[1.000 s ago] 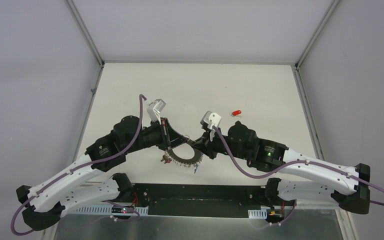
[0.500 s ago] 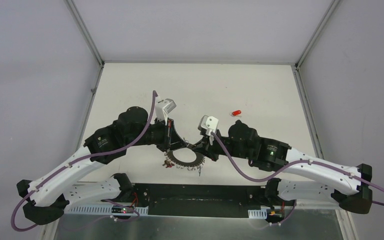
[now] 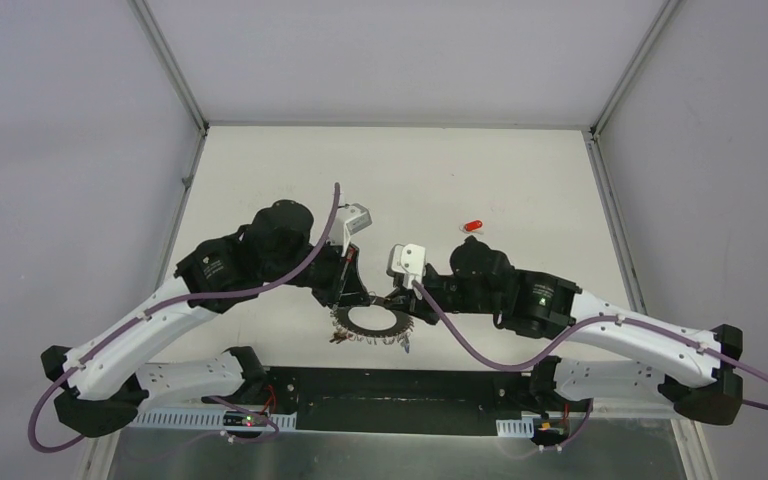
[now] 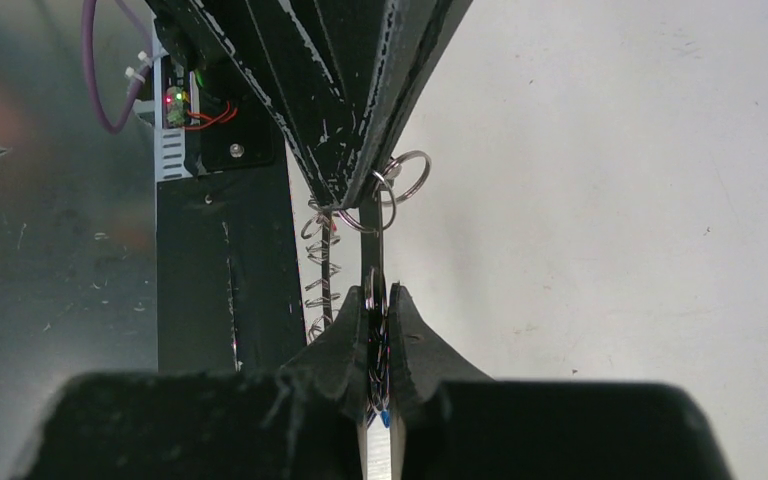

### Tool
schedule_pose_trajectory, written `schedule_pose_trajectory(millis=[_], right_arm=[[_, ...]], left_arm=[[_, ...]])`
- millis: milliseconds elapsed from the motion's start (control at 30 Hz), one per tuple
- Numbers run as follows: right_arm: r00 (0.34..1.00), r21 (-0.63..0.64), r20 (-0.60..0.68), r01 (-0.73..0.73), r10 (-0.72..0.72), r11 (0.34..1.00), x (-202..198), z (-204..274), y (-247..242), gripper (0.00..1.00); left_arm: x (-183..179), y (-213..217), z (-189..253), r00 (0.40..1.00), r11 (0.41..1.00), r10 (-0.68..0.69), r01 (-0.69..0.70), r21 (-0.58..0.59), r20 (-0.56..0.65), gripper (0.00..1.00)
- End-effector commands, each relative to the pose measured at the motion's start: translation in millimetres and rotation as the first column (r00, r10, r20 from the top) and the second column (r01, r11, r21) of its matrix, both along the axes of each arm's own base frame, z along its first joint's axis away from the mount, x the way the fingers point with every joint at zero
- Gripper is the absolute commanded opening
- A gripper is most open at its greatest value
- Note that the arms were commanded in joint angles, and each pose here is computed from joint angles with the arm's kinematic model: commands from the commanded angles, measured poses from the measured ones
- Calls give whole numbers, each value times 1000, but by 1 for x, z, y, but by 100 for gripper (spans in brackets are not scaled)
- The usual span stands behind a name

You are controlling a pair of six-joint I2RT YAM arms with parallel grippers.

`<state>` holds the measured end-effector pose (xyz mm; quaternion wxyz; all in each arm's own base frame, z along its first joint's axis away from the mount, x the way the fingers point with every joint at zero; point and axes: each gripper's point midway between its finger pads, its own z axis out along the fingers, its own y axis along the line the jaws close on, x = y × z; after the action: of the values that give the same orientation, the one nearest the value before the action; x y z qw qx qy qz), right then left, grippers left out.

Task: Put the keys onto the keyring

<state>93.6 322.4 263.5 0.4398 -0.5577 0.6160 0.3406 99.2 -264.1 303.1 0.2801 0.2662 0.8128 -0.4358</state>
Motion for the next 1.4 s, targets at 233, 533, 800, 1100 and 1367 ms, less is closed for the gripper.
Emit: schedule_pose_trajectory(millis=[233, 533, 800, 1100, 1367], right_arm=[[999, -2, 23, -25, 25, 1000, 1, 26, 4, 0], [989, -67, -12, 145, -146, 987, 23, 23, 6, 0], [971, -130, 35, 240, -237, 962, 33, 19, 6, 0], [953, -236, 120, 300, -279, 924, 34, 9, 10, 0], [941, -284, 177, 329, -287, 901, 33, 2, 13, 0]], left_arm=[[17, 13, -10, 999, 977, 48, -49, 206, 8, 0], [33, 21, -12, 982, 949, 189, -186, 253, 10, 0], [50, 26, -13, 955, 914, 295, -292, 283, 34, 0], [66, 25, -21, 919, 867, 392, -382, 320, 34, 0], [72, 24, -10, 889, 862, 456, -451, 231, 35, 0]])
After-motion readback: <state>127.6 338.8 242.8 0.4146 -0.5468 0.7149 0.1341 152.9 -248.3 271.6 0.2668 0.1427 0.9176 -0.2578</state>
